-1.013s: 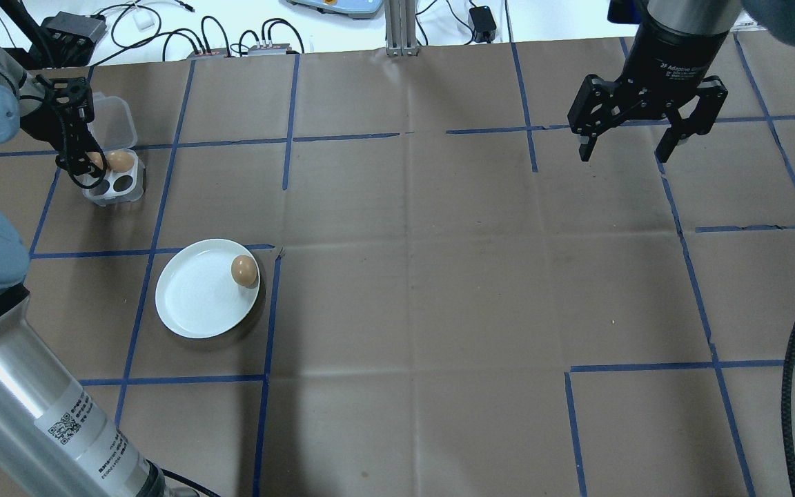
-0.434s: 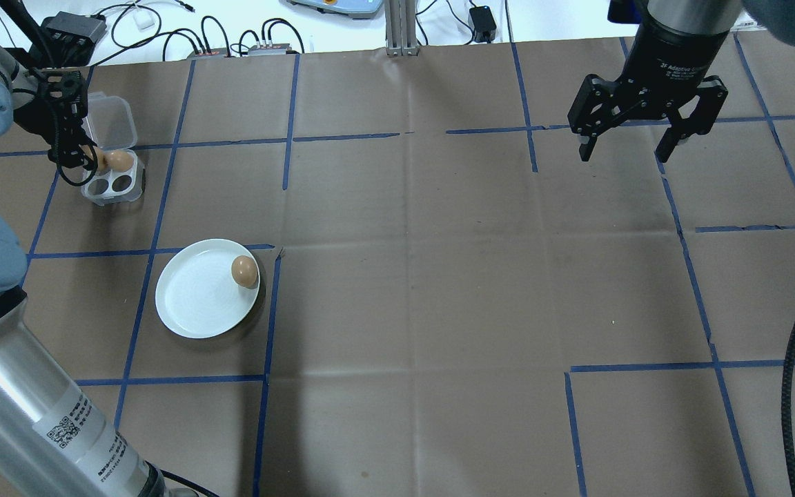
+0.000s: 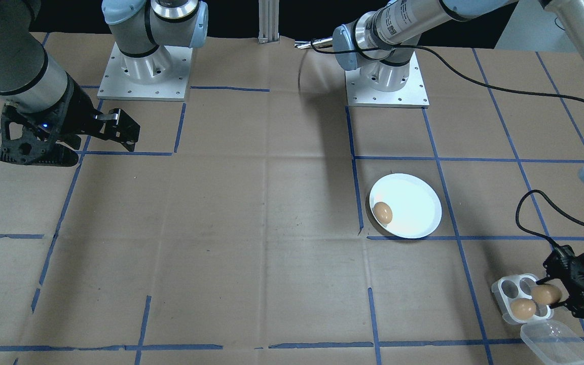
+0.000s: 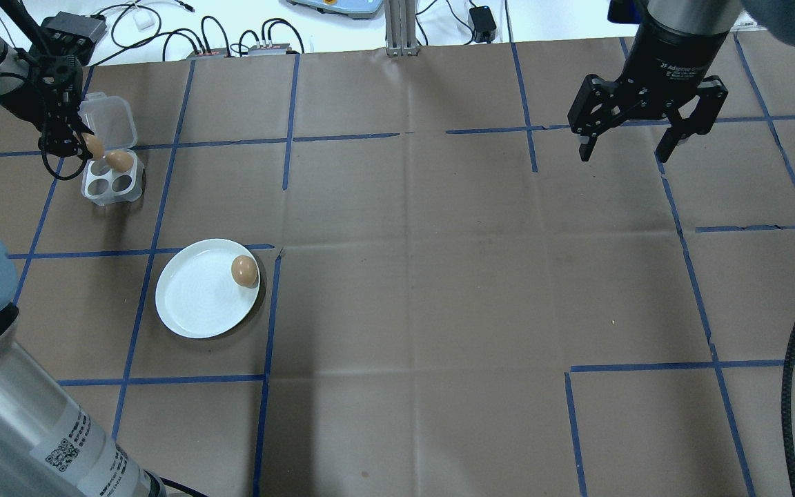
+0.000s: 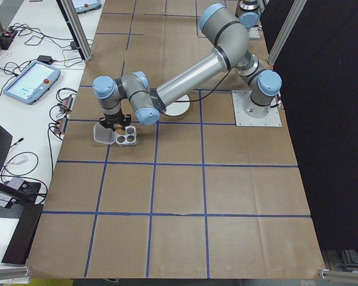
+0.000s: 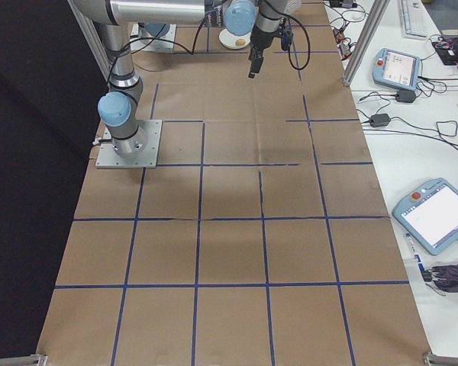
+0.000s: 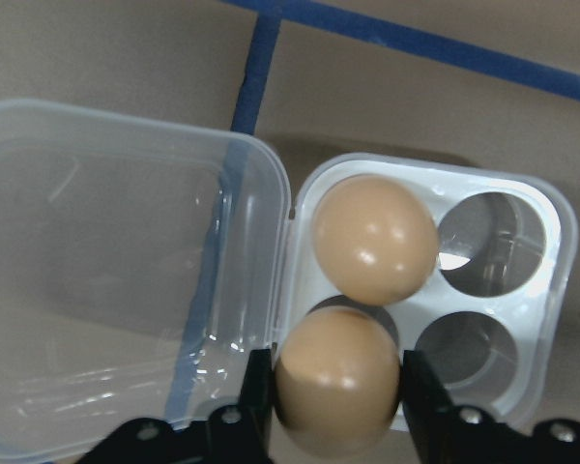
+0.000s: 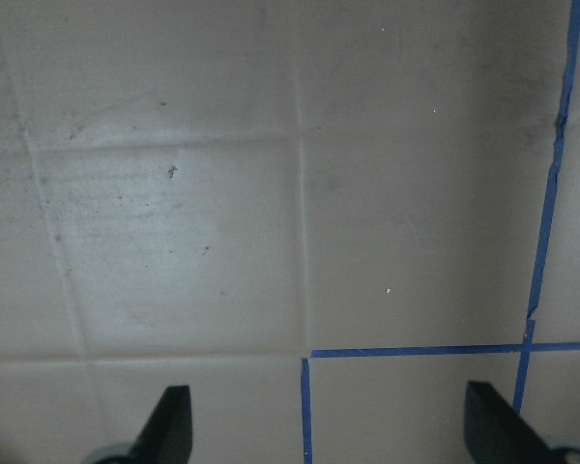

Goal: Place egg on plate

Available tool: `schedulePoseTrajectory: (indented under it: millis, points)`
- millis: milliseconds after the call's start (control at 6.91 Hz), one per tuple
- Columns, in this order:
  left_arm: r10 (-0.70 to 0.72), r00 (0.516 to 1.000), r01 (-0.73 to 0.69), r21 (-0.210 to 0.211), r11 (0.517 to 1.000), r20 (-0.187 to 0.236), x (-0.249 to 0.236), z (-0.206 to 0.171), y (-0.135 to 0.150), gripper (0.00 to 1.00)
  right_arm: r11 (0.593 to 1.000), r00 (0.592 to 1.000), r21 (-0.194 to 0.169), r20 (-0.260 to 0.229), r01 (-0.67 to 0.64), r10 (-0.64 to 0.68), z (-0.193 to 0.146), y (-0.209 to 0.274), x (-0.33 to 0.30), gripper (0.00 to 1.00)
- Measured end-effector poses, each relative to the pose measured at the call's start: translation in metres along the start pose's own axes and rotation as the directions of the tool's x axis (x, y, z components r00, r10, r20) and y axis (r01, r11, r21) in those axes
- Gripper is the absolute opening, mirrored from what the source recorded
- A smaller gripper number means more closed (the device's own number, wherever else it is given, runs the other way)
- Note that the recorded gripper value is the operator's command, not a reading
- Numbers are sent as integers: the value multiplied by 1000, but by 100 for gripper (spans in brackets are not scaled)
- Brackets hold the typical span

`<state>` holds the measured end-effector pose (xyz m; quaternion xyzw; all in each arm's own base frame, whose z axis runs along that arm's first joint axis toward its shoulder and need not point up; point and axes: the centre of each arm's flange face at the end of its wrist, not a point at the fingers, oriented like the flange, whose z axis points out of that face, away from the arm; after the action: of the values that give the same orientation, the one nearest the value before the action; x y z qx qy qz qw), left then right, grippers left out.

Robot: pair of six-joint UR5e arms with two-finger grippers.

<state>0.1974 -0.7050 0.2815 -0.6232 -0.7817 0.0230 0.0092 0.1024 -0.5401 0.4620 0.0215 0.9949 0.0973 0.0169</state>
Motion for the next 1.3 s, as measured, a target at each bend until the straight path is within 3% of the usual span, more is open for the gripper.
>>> schedulePoseTrajectory:
  millis: [434,579,724,868,1303]
  points:
    - [-275,955,277,-1,961,-113,107,-3,-73,0,1000,1000,0,0,0,0,0,0,0,100]
    - [-360,920,362,-16,932,-155,144,9,-96,13,1000,1000,0,0,0,0,0,0,0,100]
    - [-413,890,415,-31,909,-193,174,25,-115,34,1000,1000,0,-1,0,0,0,0,0,100]
    - [-443,870,445,-43,894,-216,194,41,-125,99,1000,1000,0,-1,0,0,0,0,0,100]
    - [-478,846,477,-64,876,-234,210,58,-131,100,1000,1000,0,0,0,0,0,0,0,100]
